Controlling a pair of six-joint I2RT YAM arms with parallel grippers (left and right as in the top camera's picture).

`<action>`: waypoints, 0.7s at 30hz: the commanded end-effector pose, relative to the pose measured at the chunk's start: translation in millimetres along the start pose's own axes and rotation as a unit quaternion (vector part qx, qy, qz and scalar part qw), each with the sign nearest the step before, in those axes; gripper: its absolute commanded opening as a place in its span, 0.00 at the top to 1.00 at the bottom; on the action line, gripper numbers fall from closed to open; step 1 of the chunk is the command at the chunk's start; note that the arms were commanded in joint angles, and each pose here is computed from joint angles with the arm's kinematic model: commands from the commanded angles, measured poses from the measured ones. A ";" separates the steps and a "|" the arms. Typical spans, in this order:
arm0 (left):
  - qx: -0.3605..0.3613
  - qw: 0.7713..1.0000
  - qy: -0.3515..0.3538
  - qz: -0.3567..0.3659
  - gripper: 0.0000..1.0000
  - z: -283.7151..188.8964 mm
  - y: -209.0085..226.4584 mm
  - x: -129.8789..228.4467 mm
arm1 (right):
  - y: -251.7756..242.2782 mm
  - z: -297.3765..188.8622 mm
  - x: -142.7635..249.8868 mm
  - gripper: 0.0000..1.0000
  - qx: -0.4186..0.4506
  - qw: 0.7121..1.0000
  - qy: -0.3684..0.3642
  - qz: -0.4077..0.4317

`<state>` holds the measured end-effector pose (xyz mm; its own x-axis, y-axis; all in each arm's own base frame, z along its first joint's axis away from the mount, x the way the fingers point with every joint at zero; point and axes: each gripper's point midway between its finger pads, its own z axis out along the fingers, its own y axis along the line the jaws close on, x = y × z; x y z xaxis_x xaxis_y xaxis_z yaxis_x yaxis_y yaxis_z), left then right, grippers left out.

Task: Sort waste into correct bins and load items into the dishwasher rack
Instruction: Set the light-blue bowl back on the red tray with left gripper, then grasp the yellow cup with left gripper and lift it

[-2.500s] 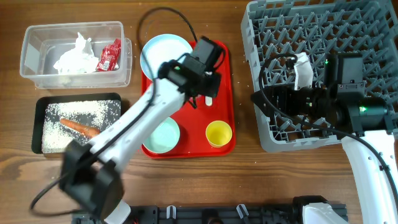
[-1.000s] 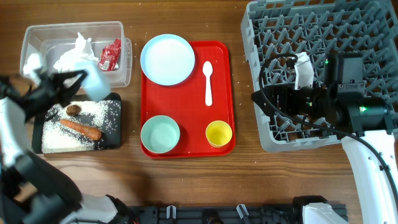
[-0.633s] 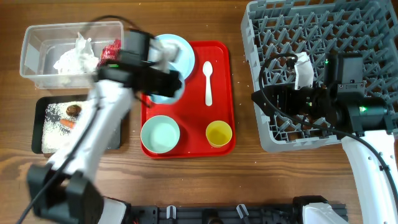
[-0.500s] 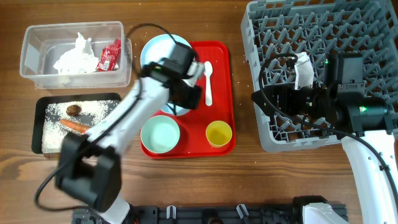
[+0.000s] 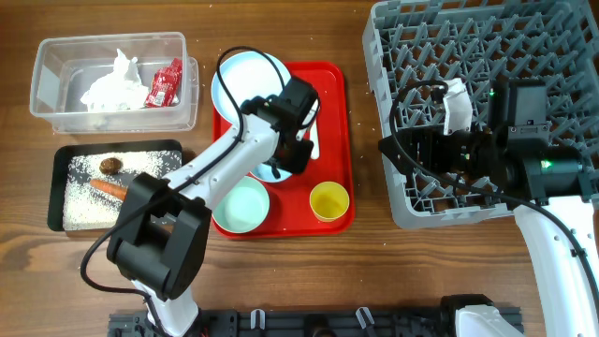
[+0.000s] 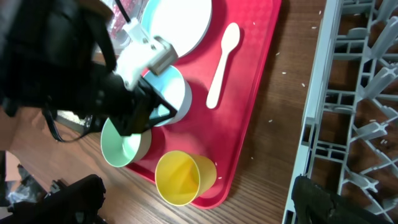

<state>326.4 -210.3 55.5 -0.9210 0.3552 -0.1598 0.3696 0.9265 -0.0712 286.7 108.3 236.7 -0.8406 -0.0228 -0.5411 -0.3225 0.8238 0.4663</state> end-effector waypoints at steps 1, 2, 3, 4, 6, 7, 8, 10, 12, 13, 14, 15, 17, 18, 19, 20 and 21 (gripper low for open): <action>0.012 0.999 -0.042 -0.016 0.53 -41.8 -4.1 -31.7 | 1.3 -2.5 -7.4 0.00 0.004 1.000 -0.011 -0.005; 0.027 0.998 -0.046 -0.015 0.51 -52.1 -10.3 -35.3 | 1.4 -2.6 -8.6 0.00 0.003 1.000 -0.014 0.002; 0.051 0.997 -0.048 -0.012 0.47 -63.3 -19.1 -36.9 | 1.5 -2.6 -10.2 0.00 0.003 1.000 -0.017 0.015; 0.069 0.996 -0.047 -0.011 0.45 -69.6 -25.4 -35.8 | 1.4 -2.6 -11.0 0.00 0.003 1.000 -0.018 0.015; 0.097 0.995 -0.029 -0.011 0.43 -74.5 -34.7 -25.5 | -6.2 -2.9 -12.8 0.00 0.025 0.999 -0.023 0.018; 0.110 0.994 -0.011 -0.012 0.43 -75.0 -38.6 -17.2 | -12.4 -3.4 -13.5 0.00 0.043 0.998 -0.025 0.032; 0.119 0.993 0.010 -0.013 0.43 -75.1 -42.3 -7.7 | -20.8 -4.4 -14.4 0.00 0.067 0.996 -0.029 0.049; 0.114 0.993 0.039 -0.011 0.43 -75.2 -44.3 7.7 | -27.9 -5.6 -15.2 0.00 0.087 0.994 -0.033 0.055; 0.111 0.992 0.061 -0.007 0.42 -75.7 -47.6 19.0 | -28.4 -5.7 -16.5 0.00 0.089 0.994 -0.035 0.052; 0.116 0.991 0.071 -0.001 0.41 -76.4 -53.8 25.1 | -28.9 -5.8 -16.6 0.00 0.091 0.994 -0.036 0.052; 0.124 0.989 0.076 0.005 0.40 -77.1 -61.2 28.4 | -29.9 -6.0 -16.7 0.00 0.094 0.994 -0.036 0.051; 0.127 0.989 0.078 0.012 0.40 -77.2 -67.4 30.5 | -30.9 -6.2 -16.6 0.00 0.097 0.993 -0.036 0.052; 0.123 0.988 0.084 0.032 0.38 -74.2 -78.6 36.9 | -32.6 -6.6 -16.5 0.00 0.102 0.993 -0.036 0.052; 0.121 0.988 0.085 0.043 0.37 -70.5 -85.2 40.8 | -34.0 -6.9 -16.2 0.00 0.106 0.992 -0.036 0.052; 0.120 0.988 0.086 0.050 0.37 -68.8 -88.7 43.0 | -34.1 -6.9 -16.0 0.00 0.106 0.992 -0.036 0.052; 0.119 0.987 0.086 0.058 0.37 -65.9 -93.8 46.0 | -34.1 -6.8 -15.9 0.00 0.106 0.992 -0.035 0.052; 0.108 0.988 0.087 0.066 0.37 -60.9 -96.2 49.8 | -34.1 -6.9 -15.8 0.00 0.106 0.992 -0.035 0.051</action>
<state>251.2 -267.8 119.5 -0.8811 0.4728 -0.0121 0.4560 0.8423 -0.2874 305.1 79.3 229.7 -0.8374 0.0920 -0.5388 -0.1446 0.9133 0.3807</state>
